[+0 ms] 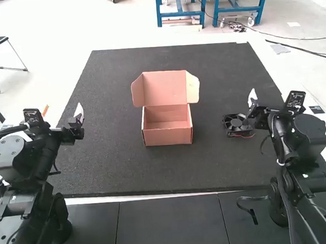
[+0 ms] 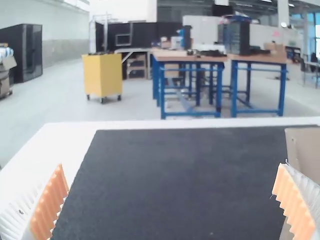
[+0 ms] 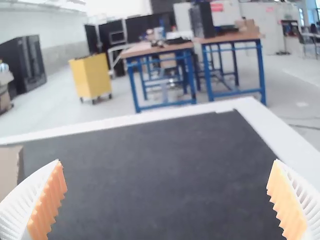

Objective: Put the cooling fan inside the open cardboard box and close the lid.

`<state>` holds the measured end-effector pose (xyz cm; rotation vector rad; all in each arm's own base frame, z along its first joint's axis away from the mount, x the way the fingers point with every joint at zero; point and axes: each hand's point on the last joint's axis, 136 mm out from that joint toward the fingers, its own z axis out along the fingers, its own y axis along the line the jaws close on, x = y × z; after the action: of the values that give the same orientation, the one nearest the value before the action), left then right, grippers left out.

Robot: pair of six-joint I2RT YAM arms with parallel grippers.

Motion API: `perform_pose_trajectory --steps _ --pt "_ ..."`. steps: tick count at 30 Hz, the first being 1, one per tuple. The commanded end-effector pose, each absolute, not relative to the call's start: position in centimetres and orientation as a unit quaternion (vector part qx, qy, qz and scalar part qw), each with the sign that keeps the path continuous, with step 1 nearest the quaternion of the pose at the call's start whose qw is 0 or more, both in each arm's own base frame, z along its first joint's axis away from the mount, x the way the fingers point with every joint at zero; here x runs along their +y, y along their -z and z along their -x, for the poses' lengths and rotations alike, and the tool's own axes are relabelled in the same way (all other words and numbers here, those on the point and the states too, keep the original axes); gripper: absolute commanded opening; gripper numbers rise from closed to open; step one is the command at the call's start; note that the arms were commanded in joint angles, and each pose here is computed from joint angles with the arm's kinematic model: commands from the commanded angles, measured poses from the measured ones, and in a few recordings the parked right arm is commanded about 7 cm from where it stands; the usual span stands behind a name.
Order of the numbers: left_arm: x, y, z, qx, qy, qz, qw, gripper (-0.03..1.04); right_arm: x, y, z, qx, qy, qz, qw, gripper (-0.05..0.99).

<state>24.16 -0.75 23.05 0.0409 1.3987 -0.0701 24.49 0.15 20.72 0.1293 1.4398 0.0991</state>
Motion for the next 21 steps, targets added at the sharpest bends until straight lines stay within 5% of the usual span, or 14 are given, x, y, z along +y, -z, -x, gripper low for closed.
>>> perform_pose_trajectory --steps 1,7,13,21 --pt "-0.4 -27.2 -24.1 0.631 0.032 -0.006 0.775 0.97 0.3 -24.7 -24.1 0.637 -0.056 -0.055 0.767 0.92" --pt "-0.1 -29.5 -28.3 0.707 0.037 0.002 0.706 0.97 0.4 -28.3 -26.8 0.678 -0.048 -0.057 0.732 0.92" --pt "-1.2 -32.2 -31.0 0.717 0.058 -0.024 0.694 0.97 0.2 -32.1 -28.8 0.712 -0.052 -0.078 0.696 0.92" --pt "-5.9 -29.6 -30.4 0.781 0.104 -0.113 0.605 0.97 2.0 -34.6 -27.7 0.767 -0.080 -0.046 0.635 0.92"
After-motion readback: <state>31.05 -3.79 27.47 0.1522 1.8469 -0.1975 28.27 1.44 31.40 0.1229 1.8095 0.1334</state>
